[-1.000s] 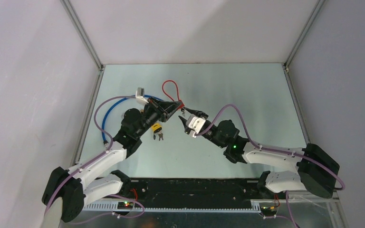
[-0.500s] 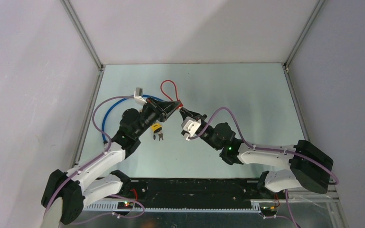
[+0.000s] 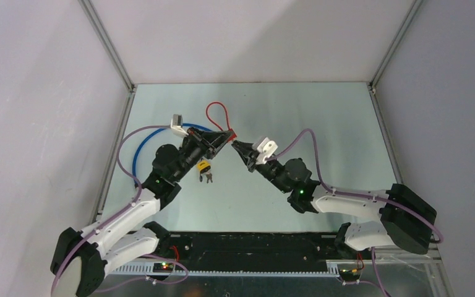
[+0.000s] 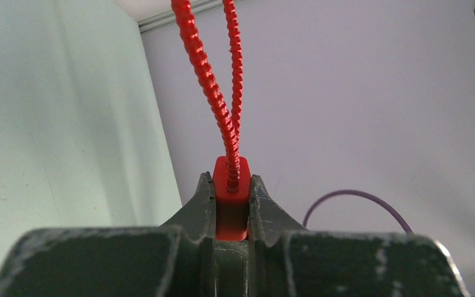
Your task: Unlock with the key
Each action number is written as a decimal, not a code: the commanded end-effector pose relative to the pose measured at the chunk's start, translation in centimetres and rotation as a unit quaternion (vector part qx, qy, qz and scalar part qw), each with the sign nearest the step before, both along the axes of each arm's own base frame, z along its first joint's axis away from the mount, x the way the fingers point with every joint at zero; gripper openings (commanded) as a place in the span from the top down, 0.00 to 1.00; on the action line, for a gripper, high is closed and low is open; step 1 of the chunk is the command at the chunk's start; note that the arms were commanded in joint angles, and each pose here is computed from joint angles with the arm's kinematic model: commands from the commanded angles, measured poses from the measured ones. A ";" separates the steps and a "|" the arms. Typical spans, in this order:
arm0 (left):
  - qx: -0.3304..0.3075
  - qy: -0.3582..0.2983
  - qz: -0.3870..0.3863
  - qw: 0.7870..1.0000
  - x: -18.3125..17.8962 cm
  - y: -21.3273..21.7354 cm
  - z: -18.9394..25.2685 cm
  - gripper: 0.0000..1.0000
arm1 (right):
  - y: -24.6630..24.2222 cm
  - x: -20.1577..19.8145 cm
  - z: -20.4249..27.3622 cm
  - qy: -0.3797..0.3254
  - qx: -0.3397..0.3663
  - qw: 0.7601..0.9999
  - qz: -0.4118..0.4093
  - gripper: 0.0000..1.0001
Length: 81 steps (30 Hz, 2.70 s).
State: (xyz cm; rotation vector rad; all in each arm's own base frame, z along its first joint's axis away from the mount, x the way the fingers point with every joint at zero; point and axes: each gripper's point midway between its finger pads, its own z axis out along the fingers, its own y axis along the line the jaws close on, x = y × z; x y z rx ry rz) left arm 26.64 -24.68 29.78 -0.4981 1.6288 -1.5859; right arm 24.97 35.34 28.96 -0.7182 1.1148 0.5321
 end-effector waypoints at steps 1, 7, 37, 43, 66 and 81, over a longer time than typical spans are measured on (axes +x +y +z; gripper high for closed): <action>-0.020 -0.079 -0.032 0.996 -2.6 -0.6 3.8 1.00 | -0.8 -0.2 4.7 0.111 0.179 0.976 0.049 1.00; -0.014 -0.105 -0.051 0.993 -4.1 -1.0 3.4 1.00 | -1.4 0.0 5.8 0.218 0.272 0.930 0.119 1.00; 0.022 -0.084 -0.006 0.996 -2.4 0.2 -0.4 1.00 | -9.1 2.2 -3.6 0.464 0.190 0.860 0.096 0.35; 0.035 -0.069 -0.015 0.997 -2.1 -0.3 -1.2 1.00 | -11.4 0.6 -2.2 0.365 0.169 0.912 0.079 0.28; 0.013 -0.047 -0.057 0.997 -3.0 -2.6 -0.1 1.00 | -4.2 -1.0 -0.3 0.085 0.102 0.990 0.055 0.01; 0.009 -0.047 -0.074 0.996 -3.8 -3.4 0.3 1.00 | -2.7 -0.6 0.7 0.055 0.117 0.990 0.051 0.15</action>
